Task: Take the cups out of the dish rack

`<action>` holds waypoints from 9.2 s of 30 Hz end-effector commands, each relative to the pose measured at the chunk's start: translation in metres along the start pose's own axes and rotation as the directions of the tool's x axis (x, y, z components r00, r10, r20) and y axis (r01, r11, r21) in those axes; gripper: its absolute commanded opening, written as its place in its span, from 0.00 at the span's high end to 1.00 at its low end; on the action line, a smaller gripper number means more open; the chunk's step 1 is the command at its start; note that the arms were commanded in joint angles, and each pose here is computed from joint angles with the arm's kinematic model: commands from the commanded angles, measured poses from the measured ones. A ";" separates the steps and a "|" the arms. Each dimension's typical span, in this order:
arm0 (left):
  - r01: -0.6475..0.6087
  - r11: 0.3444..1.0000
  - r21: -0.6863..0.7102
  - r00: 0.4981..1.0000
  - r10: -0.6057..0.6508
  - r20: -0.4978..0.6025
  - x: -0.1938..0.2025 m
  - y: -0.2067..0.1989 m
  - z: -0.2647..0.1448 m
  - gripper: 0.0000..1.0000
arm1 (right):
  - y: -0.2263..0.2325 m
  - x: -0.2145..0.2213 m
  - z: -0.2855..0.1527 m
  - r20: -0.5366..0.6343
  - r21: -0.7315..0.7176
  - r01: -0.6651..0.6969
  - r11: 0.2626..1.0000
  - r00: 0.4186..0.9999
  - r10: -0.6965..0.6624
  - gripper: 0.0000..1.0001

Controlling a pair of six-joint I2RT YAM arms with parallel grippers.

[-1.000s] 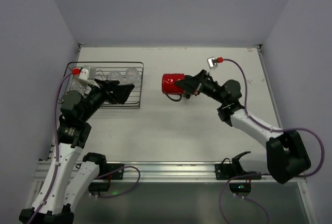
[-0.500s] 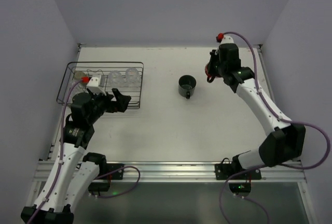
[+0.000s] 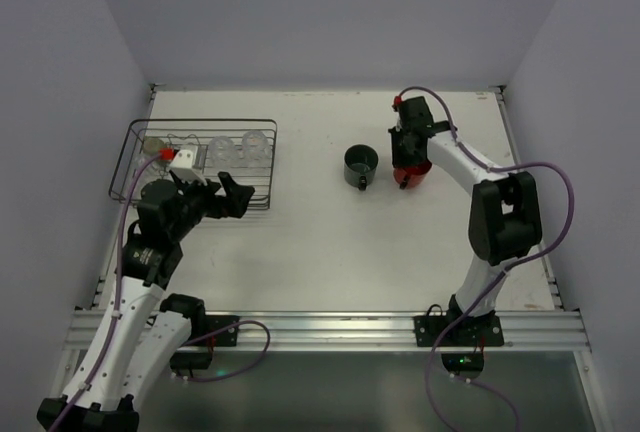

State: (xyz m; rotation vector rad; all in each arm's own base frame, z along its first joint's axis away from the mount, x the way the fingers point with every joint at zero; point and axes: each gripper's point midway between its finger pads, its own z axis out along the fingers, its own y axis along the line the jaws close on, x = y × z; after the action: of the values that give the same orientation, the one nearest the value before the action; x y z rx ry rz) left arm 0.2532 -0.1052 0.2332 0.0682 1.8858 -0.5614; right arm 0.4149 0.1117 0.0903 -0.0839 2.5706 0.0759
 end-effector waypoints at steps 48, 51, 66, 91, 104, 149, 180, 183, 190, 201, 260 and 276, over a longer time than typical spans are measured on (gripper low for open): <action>-0.019 0.741 -0.671 0.988 -0.088 -0.125 -0.032 0.153 0.142 0.05 | 0.082 0.013 -0.183 0.468 -0.620 0.061 0.782 0.829 0.307 0.28; -0.033 0.722 -0.691 0.985 -0.095 -0.146 -0.022 0.162 0.147 0.05 | 0.084 0.015 -0.186 0.466 -0.633 0.069 0.771 0.829 0.309 0.28; -0.032 0.706 -0.707 0.984 -0.103 -0.147 -0.011 0.188 0.166 0.46 | 0.102 0.024 -0.199 0.445 -0.688 0.115 0.716 0.847 0.291 0.29; 0.229 0.944 0.237 0.964 -0.254 0.082 -0.062 -0.040 0.023 0.84 | 0.253 0.012 -0.267 0.231 -0.966 0.163 0.199 0.889 0.394 0.20; 0.276 0.791 0.546 0.942 -0.336 0.009 -0.048 -0.094 -0.019 0.82 | 0.286 0.003 -0.264 0.171 -0.984 0.174 0.021 0.927 0.335 0.21; -0.075 0.967 0.246 0.995 0.087 -0.041 0.023 -0.061 -0.020 0.00 | -0.113 -0.031 -0.058 0.133 0.221 -0.180 0.958 0.979 0.153 1.00; 0.067 0.937 -0.343 0.998 -0.057 0.039 -0.054 0.013 0.089 0.00 | -0.005 -0.031 -0.197 0.561 -0.433 -0.148 0.889 0.728 0.394 0.27; 0.022 0.920 -0.391 1.000 -0.022 0.004 -0.055 0.025 0.126 0.00 | 0.027 -0.001 -0.204 0.552 -0.527 -0.040 0.849 0.743 0.378 0.25; -0.040 0.910 -0.413 0.999 0.038 -0.014 -0.065 0.049 0.186 0.00 | 0.058 0.039 -0.201 0.504 -0.615 0.050 0.787 0.792 0.343 0.22; -0.054 0.897 -0.439 0.994 0.007 -0.107 -0.028 0.095 0.222 0.00 | 0.072 0.040 -0.202 0.491 -0.660 0.085 0.747 0.801 0.343 0.25; 0.259 0.626 0.735 0.891 -0.448 0.068 -0.079 -0.138 -0.029 0.63 | 0.275 0.005 -0.345 0.334 -0.938 0.346 0.027 0.877 0.345 0.17; 0.146 0.902 0.406 0.957 -0.233 0.174 -0.078 -0.093 -0.013 0.00 | 0.251 -0.002 -0.331 0.415 -0.906 0.344 0.248 0.840 0.350 1.00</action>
State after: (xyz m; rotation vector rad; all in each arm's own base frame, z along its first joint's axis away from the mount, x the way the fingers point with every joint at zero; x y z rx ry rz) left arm 0.2361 -0.1836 0.3454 0.0455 1.4322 -1.2822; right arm 0.2057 0.3590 0.3632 -0.4504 1.5218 1.7688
